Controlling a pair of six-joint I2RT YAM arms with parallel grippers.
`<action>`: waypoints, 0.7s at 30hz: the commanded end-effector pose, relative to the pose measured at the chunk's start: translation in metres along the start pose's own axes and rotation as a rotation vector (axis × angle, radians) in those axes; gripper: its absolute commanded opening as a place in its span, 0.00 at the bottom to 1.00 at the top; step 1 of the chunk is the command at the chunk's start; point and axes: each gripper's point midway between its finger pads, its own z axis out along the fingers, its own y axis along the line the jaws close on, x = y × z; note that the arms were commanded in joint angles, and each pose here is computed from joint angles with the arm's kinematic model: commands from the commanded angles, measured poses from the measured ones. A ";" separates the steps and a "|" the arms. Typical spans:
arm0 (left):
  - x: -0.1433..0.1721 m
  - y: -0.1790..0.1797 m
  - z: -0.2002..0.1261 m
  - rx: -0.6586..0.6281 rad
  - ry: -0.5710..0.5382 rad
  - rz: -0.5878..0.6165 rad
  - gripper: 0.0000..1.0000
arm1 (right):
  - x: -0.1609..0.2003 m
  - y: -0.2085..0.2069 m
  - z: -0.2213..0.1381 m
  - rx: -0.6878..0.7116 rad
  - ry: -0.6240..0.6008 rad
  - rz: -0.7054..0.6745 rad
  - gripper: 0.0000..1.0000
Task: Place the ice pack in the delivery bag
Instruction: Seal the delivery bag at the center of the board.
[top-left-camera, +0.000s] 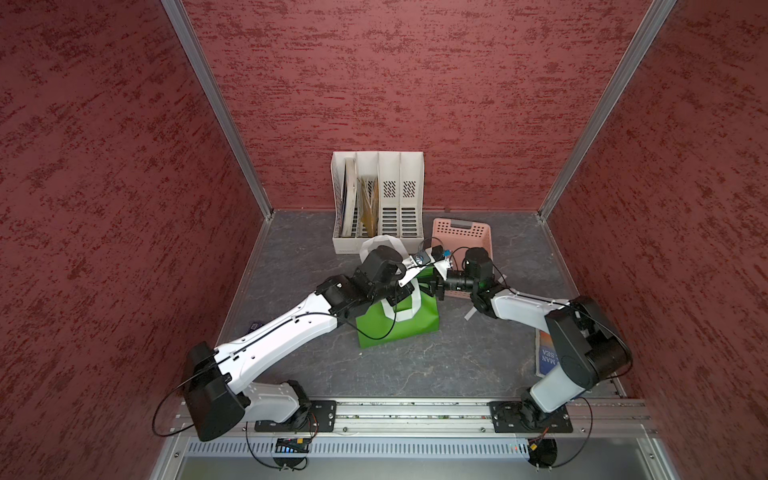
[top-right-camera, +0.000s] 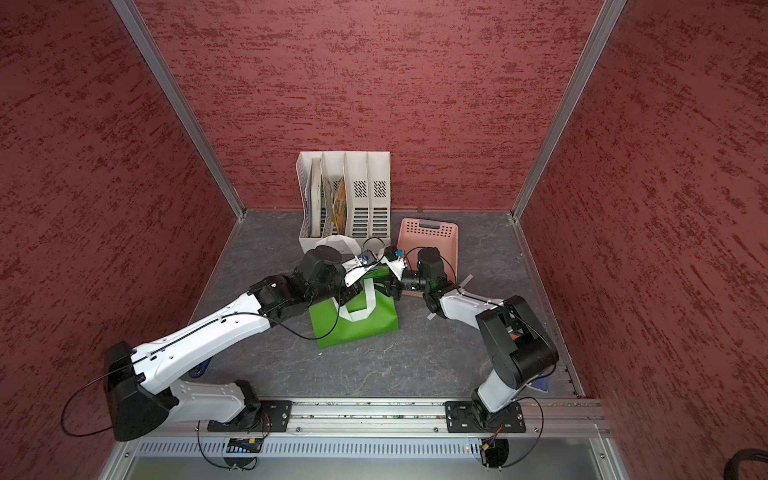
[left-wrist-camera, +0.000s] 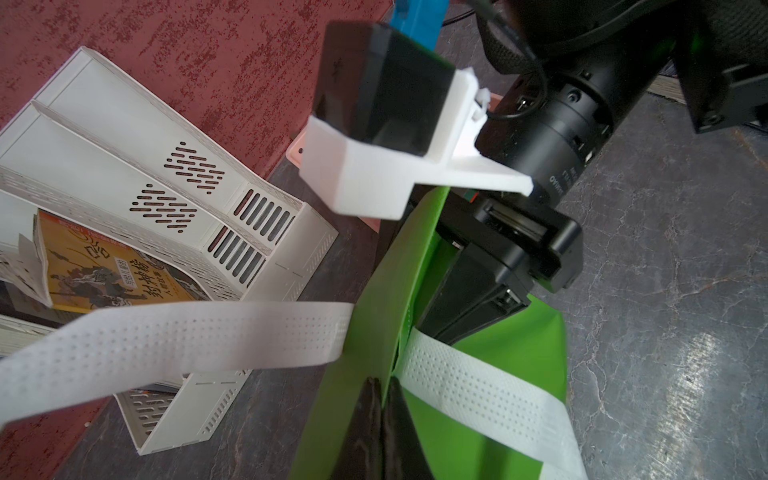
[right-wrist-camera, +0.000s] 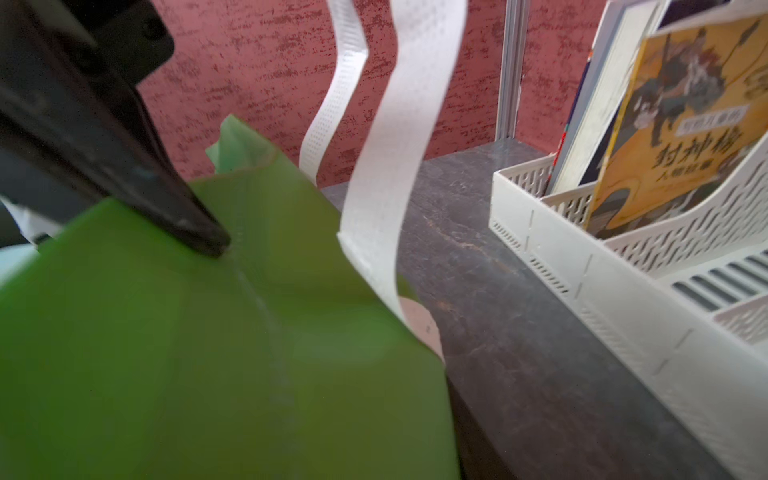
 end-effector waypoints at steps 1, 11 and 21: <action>-0.004 -0.005 -0.010 0.024 -0.044 -0.022 0.01 | -0.016 0.001 -0.003 -0.014 -0.055 -0.022 0.19; 0.014 -0.034 -0.011 0.079 -0.006 -0.036 0.06 | -0.014 -0.008 0.000 -0.054 -0.006 0.115 0.09; 0.018 -0.025 -0.008 -0.025 -0.002 -0.035 0.48 | -0.018 -0.001 -0.005 -0.097 -0.029 0.176 0.00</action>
